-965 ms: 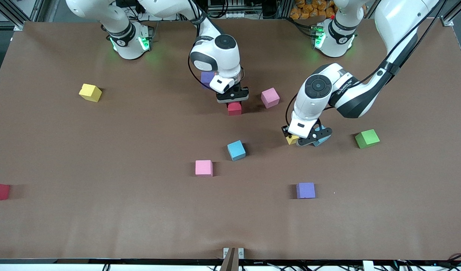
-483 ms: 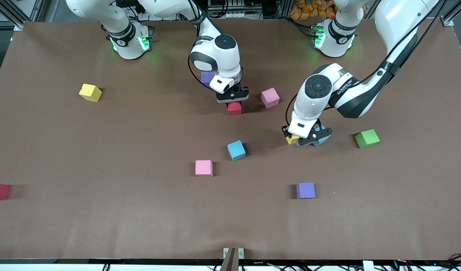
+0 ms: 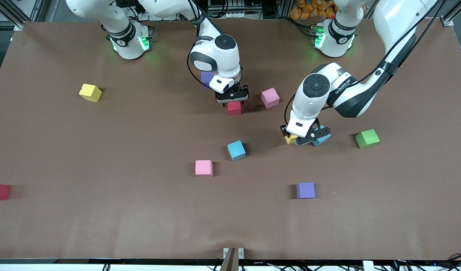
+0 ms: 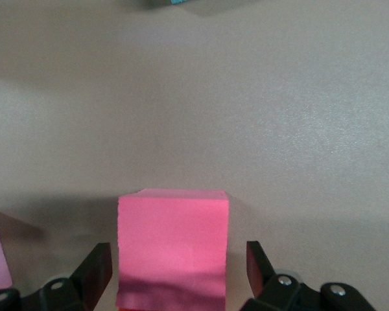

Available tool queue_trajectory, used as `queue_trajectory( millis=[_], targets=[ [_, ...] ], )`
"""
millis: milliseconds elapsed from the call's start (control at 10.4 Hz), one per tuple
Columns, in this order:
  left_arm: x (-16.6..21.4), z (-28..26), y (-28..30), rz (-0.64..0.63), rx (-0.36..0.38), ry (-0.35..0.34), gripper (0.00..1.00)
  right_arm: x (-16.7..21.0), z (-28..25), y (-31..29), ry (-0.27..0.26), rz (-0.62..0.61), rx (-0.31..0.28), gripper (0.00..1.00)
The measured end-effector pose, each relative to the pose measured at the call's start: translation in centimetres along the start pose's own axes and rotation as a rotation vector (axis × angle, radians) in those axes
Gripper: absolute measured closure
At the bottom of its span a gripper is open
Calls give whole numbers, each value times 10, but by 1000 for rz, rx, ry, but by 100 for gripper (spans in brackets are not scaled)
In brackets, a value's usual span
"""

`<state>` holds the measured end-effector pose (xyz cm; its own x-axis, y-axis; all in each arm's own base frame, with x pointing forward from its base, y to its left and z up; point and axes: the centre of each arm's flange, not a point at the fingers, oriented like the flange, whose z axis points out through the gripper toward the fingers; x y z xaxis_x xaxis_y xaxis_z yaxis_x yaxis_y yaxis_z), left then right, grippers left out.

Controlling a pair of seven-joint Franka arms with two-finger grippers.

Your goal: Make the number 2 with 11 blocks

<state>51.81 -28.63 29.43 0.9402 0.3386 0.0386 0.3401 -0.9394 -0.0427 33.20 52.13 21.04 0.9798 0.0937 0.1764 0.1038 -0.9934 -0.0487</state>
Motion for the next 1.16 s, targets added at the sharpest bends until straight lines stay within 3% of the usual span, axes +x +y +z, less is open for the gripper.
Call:
queue_trajectory(
  millis=[97, 772, 1158],
  targets=[
    [0, 0, 0, 0, 0, 0, 41, 0, 0, 0, 0, 0, 0, 0],
    [-5, -3, 5, 12, -7, 1, 41, 30, -32, 6, 44, 41, 28, 0],
    [-26, -9, 20, 52, -7, -9, 41, 61, -40, 33, 28, 12, -35, 0]
  ],
)
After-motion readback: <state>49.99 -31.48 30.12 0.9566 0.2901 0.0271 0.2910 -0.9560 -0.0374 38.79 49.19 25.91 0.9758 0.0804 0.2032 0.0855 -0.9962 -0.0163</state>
